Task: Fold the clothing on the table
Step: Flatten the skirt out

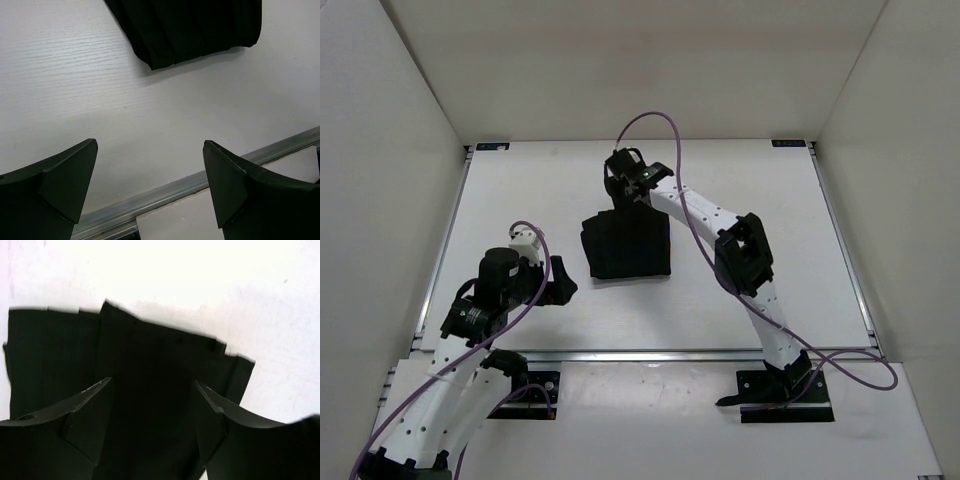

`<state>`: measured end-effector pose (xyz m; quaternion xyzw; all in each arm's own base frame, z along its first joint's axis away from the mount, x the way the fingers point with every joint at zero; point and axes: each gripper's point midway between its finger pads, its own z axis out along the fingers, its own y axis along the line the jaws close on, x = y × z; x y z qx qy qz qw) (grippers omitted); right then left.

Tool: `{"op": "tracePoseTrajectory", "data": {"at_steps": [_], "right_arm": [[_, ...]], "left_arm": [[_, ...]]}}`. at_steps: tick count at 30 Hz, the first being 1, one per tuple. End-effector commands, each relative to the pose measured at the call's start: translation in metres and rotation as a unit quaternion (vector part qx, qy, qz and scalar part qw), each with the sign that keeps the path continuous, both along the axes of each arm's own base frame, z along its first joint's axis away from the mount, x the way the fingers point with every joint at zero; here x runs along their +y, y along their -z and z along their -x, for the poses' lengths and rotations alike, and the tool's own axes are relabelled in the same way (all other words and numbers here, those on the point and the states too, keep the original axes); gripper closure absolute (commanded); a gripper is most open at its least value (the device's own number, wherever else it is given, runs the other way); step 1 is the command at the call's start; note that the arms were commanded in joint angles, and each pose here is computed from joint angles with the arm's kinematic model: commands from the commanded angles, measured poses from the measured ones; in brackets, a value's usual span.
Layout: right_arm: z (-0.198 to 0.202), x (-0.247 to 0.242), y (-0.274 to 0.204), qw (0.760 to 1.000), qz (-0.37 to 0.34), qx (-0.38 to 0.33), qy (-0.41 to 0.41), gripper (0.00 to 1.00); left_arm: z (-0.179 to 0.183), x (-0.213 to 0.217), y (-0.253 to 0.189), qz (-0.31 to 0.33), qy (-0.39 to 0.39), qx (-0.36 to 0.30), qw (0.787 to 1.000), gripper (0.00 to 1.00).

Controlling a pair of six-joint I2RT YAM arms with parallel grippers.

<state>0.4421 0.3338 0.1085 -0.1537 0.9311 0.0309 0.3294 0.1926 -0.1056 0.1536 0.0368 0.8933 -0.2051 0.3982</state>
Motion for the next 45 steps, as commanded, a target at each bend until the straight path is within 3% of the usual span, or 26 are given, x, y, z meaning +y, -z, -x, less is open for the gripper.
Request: {"op": "tracePoseTrajectory", "data": {"at_steps": [1,4,9,10,13,14,18,21,24,26,27,28,30,33,37,40,45], "right_arm": [[-0.014,-0.015,-0.003,0.998,0.057,-0.014,0.039,0.41],[-0.018,-0.020,0.006,0.997,0.072,0.004,0.035,0.51],[-0.019,-0.030,0.006,0.996,0.071,0.018,0.048,0.52],[-0.019,-0.031,0.004,0.996,0.069,0.020,0.047,0.57],[-0.022,-0.029,-0.015,0.997,0.059,0.010,0.046,1.00],[-0.024,-0.030,-0.025,0.998,0.052,0.003,0.047,1.00],[-0.026,-0.016,-0.113,0.997,-0.020,-0.072,0.029,1.00],[-0.011,-0.013,-0.212,0.983,-0.079,-0.167,0.011,1.00],[0.017,-0.024,-0.314,0.952,-0.123,-0.281,0.013,1.00],[0.055,-0.027,-0.387,0.916,-0.160,-0.369,-0.006,1.00],[0.076,-0.040,-0.438,0.884,-0.196,-0.425,-0.009,0.99],[0.083,-0.031,-0.426,0.886,-0.190,-0.422,-0.026,1.00],[0.119,-0.053,-0.464,0.853,-0.236,-0.464,-0.037,1.00],[0.122,-0.057,-0.467,0.848,-0.278,-0.450,-0.043,1.00],[0.101,-0.050,-0.440,0.873,-0.262,-0.407,-0.063,1.00],[0.055,-0.026,-0.374,0.908,-0.258,-0.320,-0.081,1.00],[0.022,0.010,-0.288,0.945,-0.236,-0.200,-0.106,1.00]], "left_arm": [[-0.002,0.000,-0.005,0.000,0.000,-0.014,1.000,0.03],[-0.003,0.001,-0.002,0.001,-0.002,-0.012,1.000,0.03],[-0.001,-0.002,-0.005,0.004,0.005,-0.015,1.000,0.03],[-0.003,0.000,-0.004,0.001,0.000,-0.016,1.000,0.03],[-0.001,-0.002,-0.004,0.003,0.003,-0.011,1.000,0.03],[-0.002,-0.001,-0.005,0.001,0.002,-0.015,1.000,0.03],[-0.001,-0.001,-0.005,0.001,0.002,-0.014,1.000,0.03],[-0.002,-0.001,-0.005,0.002,0.002,-0.014,1.000,0.03],[-0.001,-0.002,-0.005,0.004,0.002,-0.014,1.000,0.04],[-0.001,-0.002,-0.006,0.003,0.004,-0.015,1.000,0.04],[-0.002,-0.002,-0.006,0.004,0.005,-0.016,1.000,0.04],[-0.001,-0.002,-0.005,0.005,0.005,-0.012,1.000,0.05],[-0.001,0.000,-0.006,0.002,0.001,-0.017,1.000,0.07],[-0.001,-0.001,-0.008,0.004,0.004,-0.019,1.000,0.07],[-0.002,-0.001,-0.007,0.003,0.002,-0.018,1.000,0.08],[-0.002,0.000,-0.007,0.001,0.003,-0.014,1.000,0.07],[-0.001,-0.001,-0.003,-0.001,0.006,-0.005,1.000,0.02]]}}
